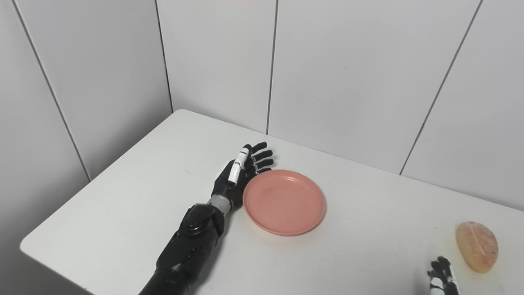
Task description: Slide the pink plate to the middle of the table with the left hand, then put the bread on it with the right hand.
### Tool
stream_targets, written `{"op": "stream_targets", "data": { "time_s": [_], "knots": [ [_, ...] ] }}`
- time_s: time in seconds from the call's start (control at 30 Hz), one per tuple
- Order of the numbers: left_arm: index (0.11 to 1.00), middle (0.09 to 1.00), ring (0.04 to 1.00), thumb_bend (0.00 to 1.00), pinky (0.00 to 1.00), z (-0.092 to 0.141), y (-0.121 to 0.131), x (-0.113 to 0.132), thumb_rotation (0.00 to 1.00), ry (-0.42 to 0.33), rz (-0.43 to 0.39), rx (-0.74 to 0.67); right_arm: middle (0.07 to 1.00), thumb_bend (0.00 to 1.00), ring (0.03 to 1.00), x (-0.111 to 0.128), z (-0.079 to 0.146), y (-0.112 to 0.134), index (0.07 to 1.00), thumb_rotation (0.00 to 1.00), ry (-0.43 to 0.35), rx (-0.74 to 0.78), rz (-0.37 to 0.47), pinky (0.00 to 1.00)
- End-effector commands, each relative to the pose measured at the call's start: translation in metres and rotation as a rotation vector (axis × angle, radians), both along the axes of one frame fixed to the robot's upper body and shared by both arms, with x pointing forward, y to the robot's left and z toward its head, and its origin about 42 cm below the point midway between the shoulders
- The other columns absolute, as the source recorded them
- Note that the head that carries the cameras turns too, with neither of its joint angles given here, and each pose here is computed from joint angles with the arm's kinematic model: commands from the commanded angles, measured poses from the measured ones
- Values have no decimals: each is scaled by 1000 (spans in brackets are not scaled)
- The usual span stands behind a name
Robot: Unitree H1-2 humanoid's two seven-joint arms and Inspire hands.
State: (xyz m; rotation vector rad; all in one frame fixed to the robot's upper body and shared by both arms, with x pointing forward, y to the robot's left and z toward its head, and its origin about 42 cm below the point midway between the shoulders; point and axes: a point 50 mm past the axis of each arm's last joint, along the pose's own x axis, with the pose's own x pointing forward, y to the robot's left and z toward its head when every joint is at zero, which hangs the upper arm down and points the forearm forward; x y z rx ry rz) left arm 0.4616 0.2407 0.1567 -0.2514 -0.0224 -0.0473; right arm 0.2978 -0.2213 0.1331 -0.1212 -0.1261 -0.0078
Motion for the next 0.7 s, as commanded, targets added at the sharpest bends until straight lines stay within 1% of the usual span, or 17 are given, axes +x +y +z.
{"op": "stream_targets", "data": {
  "time_s": [0.0, 0.07, 0.2, 0.3, 0.47, 0.53, 0.67],
  "knots": [
    [816, 819, 808, 372, 783, -29, -11, -11, 1000, 134, -29, -8, 920, 102, 917, 3, 12, 2, 932, 1000, -68, -5, 4, 943],
    [810, 814, 800, 377, 771, -30, -19, -13, 1000, 135, -42, -12, 914, 105, 910, 4, 12, 3, 926, 1000, -69, -10, 4, 926],
    [825, 828, 811, 367, 790, -32, -35, -17, 1000, 141, -74, -28, 912, 96, 901, 5, 9, 3, 921, 1000, -82, -16, 14, 892],
    [823, 828, 812, 369, 793, -33, -48, -21, 1000, 147, -104, -40, 903, 123, 888, 5, 8, 3, 913, 1000, -82, -22, 11, 855],
    [826, 831, 815, 355, 786, -37, -71, -34, 1000, 157, -165, 2, 900, 149, 887, 6, 7, 7, 909, 1000, -78, 1, 16, 852],
    [824, 829, 813, 363, 791, -38, -75, -37, 1000, 159, -180, -2, 900, 152, 884, 6, 8, 9, 911, 1000, -79, 8, 21, 834],
    [824, 831, 817, 368, 806, -37, -85, -43, 1000, 171, -209, -27, 906, 151, 885, 6, 9, 14, 923, 1000, -82, 28, 42, 833]
  ]
}}
